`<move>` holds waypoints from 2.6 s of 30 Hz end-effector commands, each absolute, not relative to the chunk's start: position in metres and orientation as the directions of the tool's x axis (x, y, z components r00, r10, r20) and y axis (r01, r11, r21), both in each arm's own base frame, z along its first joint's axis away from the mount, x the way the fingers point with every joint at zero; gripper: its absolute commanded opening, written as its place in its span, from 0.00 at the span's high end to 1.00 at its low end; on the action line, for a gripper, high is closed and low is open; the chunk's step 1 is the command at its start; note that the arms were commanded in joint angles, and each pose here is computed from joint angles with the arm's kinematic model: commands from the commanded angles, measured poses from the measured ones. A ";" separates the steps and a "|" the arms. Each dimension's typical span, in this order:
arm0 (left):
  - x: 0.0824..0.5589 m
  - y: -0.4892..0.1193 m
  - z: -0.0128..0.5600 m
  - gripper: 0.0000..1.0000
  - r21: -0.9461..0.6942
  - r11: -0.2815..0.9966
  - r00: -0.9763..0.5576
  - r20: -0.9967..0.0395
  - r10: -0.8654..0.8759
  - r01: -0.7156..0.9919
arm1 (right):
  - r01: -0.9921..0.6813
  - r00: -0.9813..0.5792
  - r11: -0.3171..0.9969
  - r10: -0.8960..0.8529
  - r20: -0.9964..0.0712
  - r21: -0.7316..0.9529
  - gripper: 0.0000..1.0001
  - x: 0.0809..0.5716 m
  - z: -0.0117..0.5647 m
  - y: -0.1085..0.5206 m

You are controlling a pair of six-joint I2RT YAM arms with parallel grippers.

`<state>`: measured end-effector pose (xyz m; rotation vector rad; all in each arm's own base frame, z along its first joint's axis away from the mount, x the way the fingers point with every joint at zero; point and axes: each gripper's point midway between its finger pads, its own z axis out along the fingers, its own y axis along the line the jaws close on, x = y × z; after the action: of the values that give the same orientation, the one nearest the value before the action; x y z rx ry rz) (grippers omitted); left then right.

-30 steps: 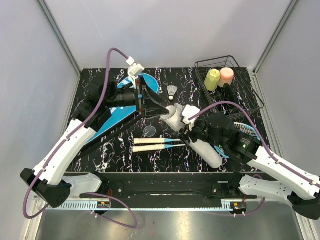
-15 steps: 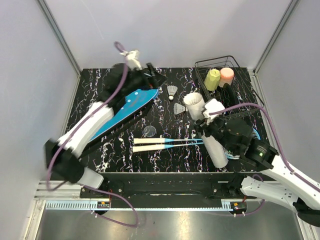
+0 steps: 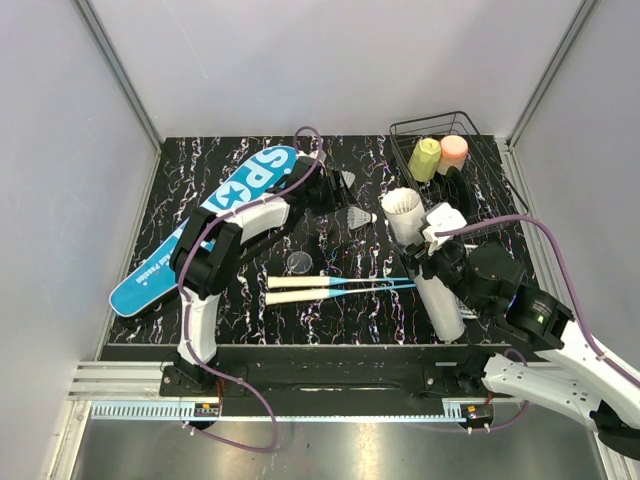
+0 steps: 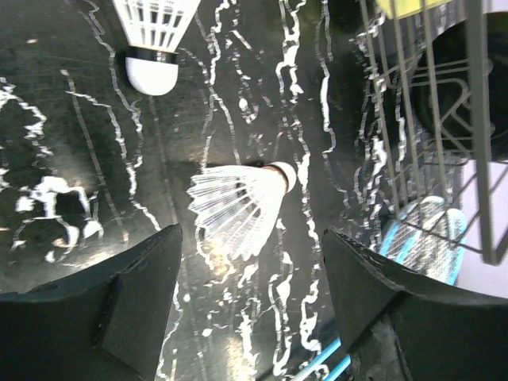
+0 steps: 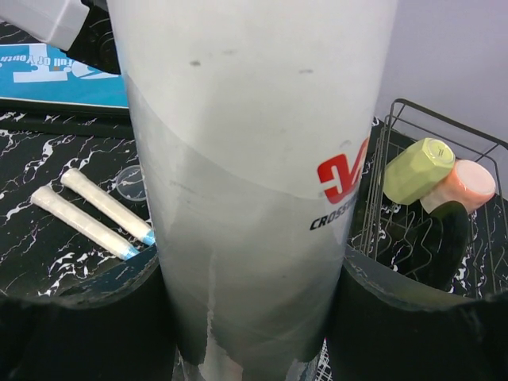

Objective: Pack up the badminton gear

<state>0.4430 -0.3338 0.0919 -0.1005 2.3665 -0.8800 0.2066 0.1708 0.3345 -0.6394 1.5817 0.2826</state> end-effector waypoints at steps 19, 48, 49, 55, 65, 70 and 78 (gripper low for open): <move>0.454 -0.376 0.124 0.91 -0.813 0.574 -0.807 -0.404 -0.430 0.101 | -0.567 0.016 0.811 -0.162 -0.987 -0.142 0.68 0.204 0.351 0.176; 0.181 -0.241 0.398 0.99 -0.386 0.261 -0.402 -0.915 0.008 0.885 | -0.840 -0.007 0.483 -0.467 -0.884 -0.248 0.68 0.202 0.276 0.265; 0.179 -0.243 0.399 0.99 -0.398 0.247 -0.414 -0.910 0.011 0.883 | -0.844 0.000 0.477 -0.457 -0.889 -0.246 0.68 0.200 0.279 0.266; 0.177 -0.252 0.393 1.00 -0.417 0.203 -0.436 -0.898 0.061 0.886 | -0.859 0.036 0.451 -0.418 -0.908 -0.242 0.68 0.194 0.288 0.269; 0.165 -0.282 0.387 0.98 -0.485 0.057 -0.488 -0.862 0.135 0.873 | -0.873 0.056 0.426 -0.394 -0.917 -0.236 0.68 0.187 0.293 0.270; 0.162 -0.288 0.395 0.45 -0.485 0.023 -0.485 -0.868 0.108 0.874 | -0.874 0.064 0.426 -0.374 -0.925 -0.233 0.68 0.184 0.297 0.269; 0.152 -0.301 0.397 0.09 -0.515 -0.056 -0.510 -0.856 0.085 0.855 | -0.878 0.057 0.423 -0.369 -0.928 -0.222 0.69 0.183 0.297 0.270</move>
<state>0.1656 -0.2937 0.3756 0.9617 1.7375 -1.5648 0.1839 0.2611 0.2733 -1.1764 1.6220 0.5105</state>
